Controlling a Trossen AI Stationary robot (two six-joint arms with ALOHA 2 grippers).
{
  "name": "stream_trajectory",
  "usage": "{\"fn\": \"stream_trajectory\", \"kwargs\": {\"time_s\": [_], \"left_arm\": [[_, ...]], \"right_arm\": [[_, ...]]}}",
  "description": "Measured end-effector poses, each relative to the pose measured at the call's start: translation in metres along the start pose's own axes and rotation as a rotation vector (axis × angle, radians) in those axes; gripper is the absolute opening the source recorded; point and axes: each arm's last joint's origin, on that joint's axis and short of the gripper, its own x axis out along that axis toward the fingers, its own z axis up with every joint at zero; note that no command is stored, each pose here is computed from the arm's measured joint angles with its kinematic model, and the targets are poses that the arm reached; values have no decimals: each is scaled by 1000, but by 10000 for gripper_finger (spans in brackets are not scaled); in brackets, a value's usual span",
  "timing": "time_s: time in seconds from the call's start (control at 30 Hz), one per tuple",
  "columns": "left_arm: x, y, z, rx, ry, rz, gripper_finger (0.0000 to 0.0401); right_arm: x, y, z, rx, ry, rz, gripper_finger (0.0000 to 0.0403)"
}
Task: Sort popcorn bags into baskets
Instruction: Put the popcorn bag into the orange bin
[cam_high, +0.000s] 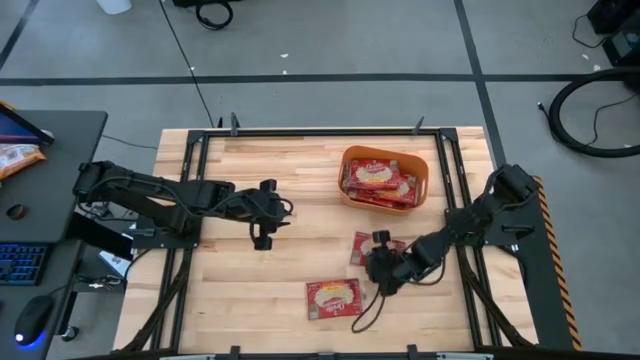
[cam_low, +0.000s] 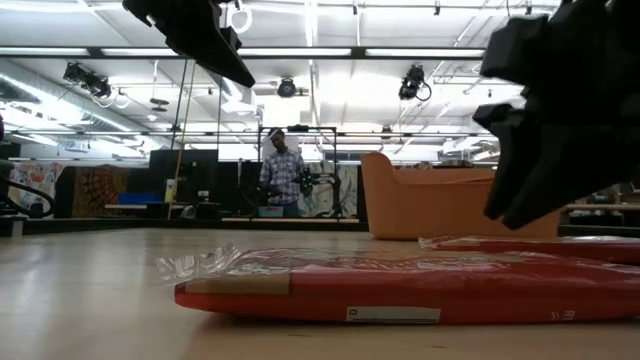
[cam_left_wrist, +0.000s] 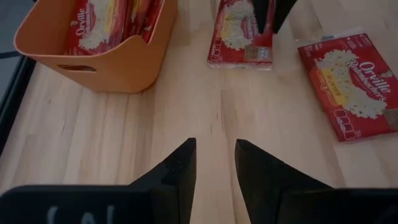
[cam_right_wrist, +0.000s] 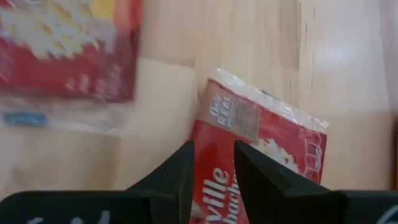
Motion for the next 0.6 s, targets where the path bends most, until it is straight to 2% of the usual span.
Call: {"fn": "stream_trajectory", "kwargs": {"time_s": [0.2, 0.33, 0.6], "left_arm": [[0, 0, 0, 6, 5, 4, 116], [0, 0, -1, 15, 8, 3, 116], [0, 0, 0, 53, 6, 4, 116]], "right_arm": [[-5, 20, 1, 26, -33, -69, 116], [-3, 27, -6, 85, -3, -62, 119], [-5, 27, -14, 127, 72, -62, 172]]}}
